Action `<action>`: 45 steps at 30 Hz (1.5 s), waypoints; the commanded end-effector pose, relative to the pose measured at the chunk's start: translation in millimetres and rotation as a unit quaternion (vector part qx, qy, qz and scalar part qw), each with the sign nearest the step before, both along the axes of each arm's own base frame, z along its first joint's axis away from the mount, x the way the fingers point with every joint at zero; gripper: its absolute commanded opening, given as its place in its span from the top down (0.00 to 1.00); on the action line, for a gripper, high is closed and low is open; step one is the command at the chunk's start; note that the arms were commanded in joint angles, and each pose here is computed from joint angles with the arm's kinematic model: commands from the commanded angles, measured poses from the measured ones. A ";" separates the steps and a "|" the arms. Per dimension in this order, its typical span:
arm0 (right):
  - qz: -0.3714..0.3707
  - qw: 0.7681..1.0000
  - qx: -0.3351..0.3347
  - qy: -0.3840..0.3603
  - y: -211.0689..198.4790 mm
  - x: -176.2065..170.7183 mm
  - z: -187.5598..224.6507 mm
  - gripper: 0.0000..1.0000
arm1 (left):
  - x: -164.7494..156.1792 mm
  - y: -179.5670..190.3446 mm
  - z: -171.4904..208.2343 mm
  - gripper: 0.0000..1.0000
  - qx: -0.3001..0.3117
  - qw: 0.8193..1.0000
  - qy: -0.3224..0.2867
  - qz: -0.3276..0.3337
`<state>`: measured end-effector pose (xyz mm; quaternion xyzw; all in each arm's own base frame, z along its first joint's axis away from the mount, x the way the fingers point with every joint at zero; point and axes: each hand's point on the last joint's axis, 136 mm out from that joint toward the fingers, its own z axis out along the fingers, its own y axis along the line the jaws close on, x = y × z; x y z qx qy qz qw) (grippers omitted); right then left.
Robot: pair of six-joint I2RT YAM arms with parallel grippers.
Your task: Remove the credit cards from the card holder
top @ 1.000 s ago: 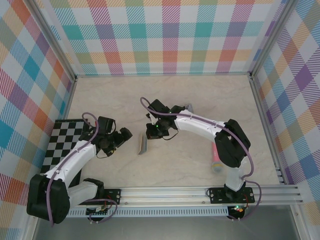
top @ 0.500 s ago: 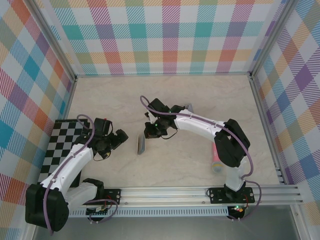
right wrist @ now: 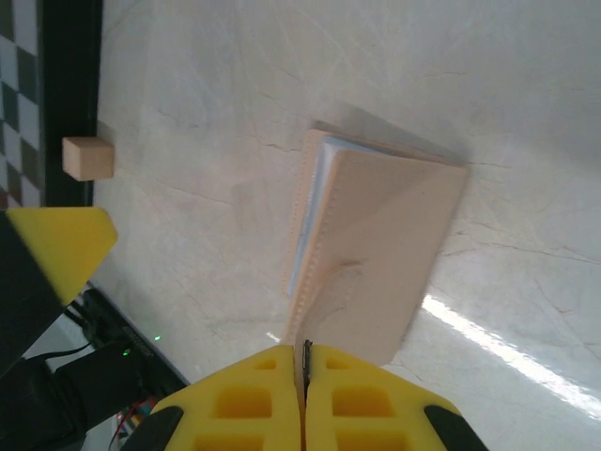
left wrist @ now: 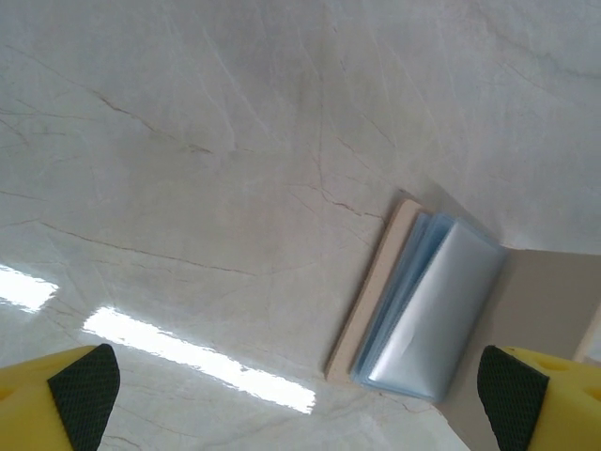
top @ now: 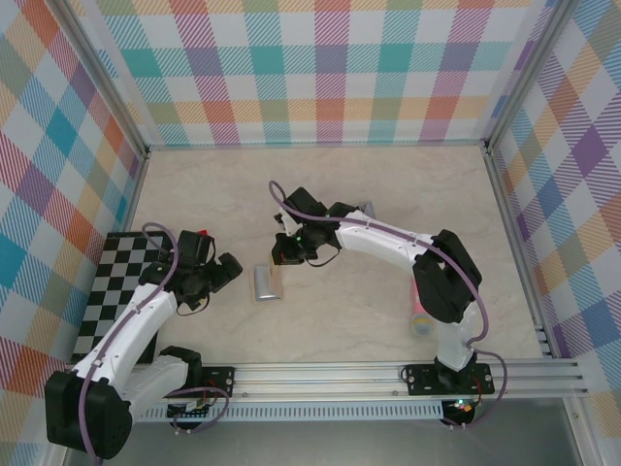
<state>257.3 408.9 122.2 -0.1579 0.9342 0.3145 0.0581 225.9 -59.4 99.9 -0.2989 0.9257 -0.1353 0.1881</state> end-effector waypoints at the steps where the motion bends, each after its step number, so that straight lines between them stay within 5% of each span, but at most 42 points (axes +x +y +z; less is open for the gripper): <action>1: -0.022 0.997 -0.073 -0.017 -26.1 7.3 -17.8 1.00 | 6.7 -17.7 3.0 0.01 -0.049 0.998 -0.016 -0.031; 10: -0.054 0.983 -0.176 -0.014 -96.3 9.3 -49.2 0.99 | 20.7 -71.9 1.8 0.09 -0.177 0.978 -0.018 -0.111; 18: -0.069 0.975 -0.210 -0.004 -120.1 8.1 -65.9 0.99 | 28.4 -86.1 -10.7 0.30 -0.196 0.972 0.005 -0.127; 29: -0.071 0.973 -0.220 0.013 -122.5 9.1 -82.0 0.99 | 33.7 -118.0 -24.2 0.45 -0.191 0.961 0.042 -0.197; 38: -0.071 0.973 -0.220 0.019 -121.3 8.8 -87.2 0.99 | 40.9 -118.7 -40.6 0.33 -0.159 0.966 0.059 -0.196; 45: -0.070 0.974 -0.216 0.024 -119.6 8.1 -89.4 0.99 | 38.6 -127.3 -47.1 0.36 -0.168 0.961 0.068 -0.207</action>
